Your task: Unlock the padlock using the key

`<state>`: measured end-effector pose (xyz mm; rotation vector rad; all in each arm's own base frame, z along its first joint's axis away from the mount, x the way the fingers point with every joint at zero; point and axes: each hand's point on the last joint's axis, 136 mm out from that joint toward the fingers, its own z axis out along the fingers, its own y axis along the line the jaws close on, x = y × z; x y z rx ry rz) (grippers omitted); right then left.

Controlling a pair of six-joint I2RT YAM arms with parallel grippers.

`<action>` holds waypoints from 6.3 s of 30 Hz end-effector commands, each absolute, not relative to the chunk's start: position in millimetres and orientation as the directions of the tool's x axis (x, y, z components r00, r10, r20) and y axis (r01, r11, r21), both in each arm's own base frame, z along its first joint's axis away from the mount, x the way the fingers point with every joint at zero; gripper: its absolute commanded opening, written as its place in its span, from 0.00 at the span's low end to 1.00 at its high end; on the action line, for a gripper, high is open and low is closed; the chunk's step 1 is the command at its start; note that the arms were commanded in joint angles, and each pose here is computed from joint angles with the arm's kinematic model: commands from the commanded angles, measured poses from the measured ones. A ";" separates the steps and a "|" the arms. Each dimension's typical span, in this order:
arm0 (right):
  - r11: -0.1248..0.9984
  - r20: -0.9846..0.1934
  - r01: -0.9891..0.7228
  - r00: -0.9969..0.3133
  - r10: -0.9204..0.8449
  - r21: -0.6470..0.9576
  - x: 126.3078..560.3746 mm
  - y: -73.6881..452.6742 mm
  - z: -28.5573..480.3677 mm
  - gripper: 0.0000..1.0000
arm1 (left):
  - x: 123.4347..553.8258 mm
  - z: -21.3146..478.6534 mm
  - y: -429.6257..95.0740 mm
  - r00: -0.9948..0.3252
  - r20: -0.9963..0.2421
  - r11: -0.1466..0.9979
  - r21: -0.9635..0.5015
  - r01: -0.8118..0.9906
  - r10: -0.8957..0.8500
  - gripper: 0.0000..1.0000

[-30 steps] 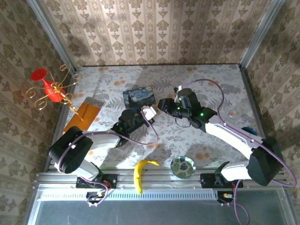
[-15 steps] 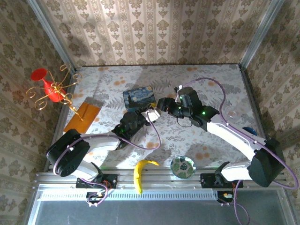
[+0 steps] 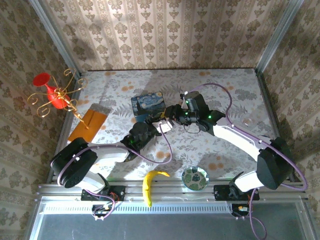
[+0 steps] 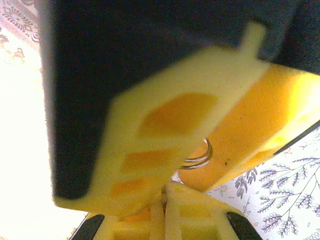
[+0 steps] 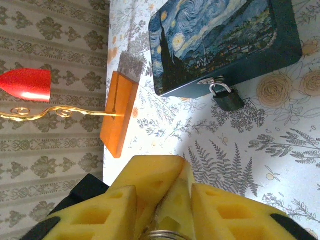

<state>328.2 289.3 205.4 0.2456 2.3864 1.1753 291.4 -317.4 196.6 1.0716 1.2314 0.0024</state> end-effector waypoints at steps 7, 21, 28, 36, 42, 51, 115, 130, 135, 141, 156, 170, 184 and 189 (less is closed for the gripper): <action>0.576 -0.309 -0.061 -0.887 0.344 0.815 324.2 298.0 214.4 0.00 | 296.4 208.7 -317.8 0.409 -0.752 0.587 0.659 0.470 0.517 0.00; 0.593 -0.452 -0.167 -0.811 0.371 0.788 333.9 264.3 242.4 0.00 | 256.0 211.5 -314.9 0.364 -0.852 0.520 0.520 0.678 0.377 0.89; 0.547 -0.533 -0.316 -0.793 0.296 0.775 333.7 266.8 257.3 0.00 | 248.7 235.2 -290.3 0.010 -0.988 0.503 0.088 0.860 0.155 1.00; 0.514 -0.601 -0.429 -0.766 0.229 0.743 327.7 269.1 270.6 0.00 | 270.2 265.0 -270.6 -0.365 -0.921 0.385 -0.388 0.837 -0.134 0.90; 0.407 -0.611 -0.499 -0.762 0.216 0.765 319.3 280.9 285.4 0.00 | 265.6 295.4 -284.5 -0.456 -0.858 0.138 -0.494 0.859 -0.236 0.82; 0.320 -0.612 -0.539 -0.763 0.205 0.779 313.2 289.3 297.7 0.00 | 267.9 312.4 -300.9 -0.478 -0.837 -0.013 -0.493 0.870 -0.268 0.56; 0.214 -0.609 -0.570 -0.741 0.282 0.793 333.3 300.6 306.0 0.00 | 230.2 338.7 -292.6 -0.363 -0.897 -0.029 -0.368 0.929 -0.253 0.01; 0.498 -0.649 -0.475 -0.712 0.268 0.726 339.6 268.9 277.7 0.59 | 218.5 332.1 -285.1 -0.290 -0.957 0.129 -0.291 0.948 -0.032 0.00; 0.579 -0.702 -0.478 -0.667 0.250 0.660 328.7 250.2 276.6 0.64 | 207.6 321.2 -280.4 -0.288 -0.942 0.196 -0.255 0.947 0.169 0.00; 0.526 -0.787 -0.615 -0.586 0.194 0.587 296.4 246.6 294.7 0.67 | 200.1 308.6 -285.8 -0.277 -0.915 0.187 -0.229 0.955 0.294 0.00; 0.339 -0.856 -0.788 -0.494 0.153 0.515 261.9 260.7 321.9 0.62 | 193.5 337.0 -300.0 -0.236 -0.968 0.044 -0.232 0.972 0.088 0.00; 0.215 -0.852 -0.825 -0.511 0.115 0.523 254.0 285.1 323.5 0.51 | 197.3 339.8 -296.4 -0.261 -0.965 0.032 -0.260 0.965 0.040 0.00; 0.190 -0.855 -0.834 -0.509 0.100 0.518 254.5 292.9 322.8 0.44 | 199.4 342.1 -293.3 -0.280 -0.960 0.018 -0.280 0.960 0.010 0.00; 0.177 -0.856 -0.838 -0.507 0.100 0.517 255.3 296.3 324.7 0.44 | 198.1 342.4 -293.6 -0.283 -0.959 0.007 -0.283 0.959 0.010 0.00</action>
